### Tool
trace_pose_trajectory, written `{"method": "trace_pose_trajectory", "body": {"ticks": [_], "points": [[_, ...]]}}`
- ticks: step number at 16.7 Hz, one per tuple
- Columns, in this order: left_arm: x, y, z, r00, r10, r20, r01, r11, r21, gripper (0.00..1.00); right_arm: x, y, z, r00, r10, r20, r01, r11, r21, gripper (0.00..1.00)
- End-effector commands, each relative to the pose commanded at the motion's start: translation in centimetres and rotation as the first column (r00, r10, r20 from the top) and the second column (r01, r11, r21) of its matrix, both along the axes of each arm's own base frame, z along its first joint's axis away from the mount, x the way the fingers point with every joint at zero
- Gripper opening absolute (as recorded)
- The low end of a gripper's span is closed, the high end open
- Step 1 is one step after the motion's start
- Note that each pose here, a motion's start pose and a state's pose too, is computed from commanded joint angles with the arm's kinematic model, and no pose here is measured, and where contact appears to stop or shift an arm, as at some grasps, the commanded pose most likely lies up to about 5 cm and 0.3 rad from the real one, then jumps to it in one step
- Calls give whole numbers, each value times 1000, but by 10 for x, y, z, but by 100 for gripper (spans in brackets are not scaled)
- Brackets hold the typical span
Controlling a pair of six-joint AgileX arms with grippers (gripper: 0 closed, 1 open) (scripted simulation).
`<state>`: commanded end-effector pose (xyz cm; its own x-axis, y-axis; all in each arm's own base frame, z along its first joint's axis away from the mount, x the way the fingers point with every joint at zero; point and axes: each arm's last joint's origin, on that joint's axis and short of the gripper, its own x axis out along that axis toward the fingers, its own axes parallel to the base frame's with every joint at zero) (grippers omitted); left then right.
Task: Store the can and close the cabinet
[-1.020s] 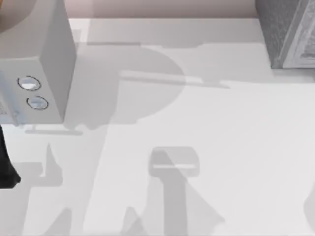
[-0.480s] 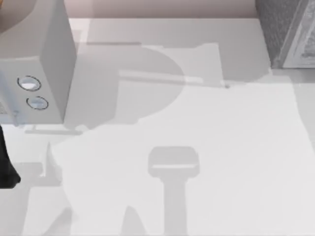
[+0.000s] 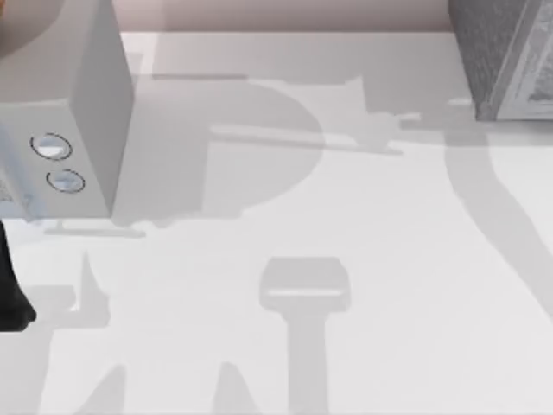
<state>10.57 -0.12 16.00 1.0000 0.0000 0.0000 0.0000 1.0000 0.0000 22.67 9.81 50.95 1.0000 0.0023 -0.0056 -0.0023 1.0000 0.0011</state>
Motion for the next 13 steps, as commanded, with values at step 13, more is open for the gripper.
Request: {"method": "trace_pose_trajectory", "body": {"ticks": [13], "points": [[0, 0, 0, 1000, 0, 0, 0, 1000, 0, 100, 40, -9, 6, 999, -41, 18, 41, 999, -3, 100]]}}
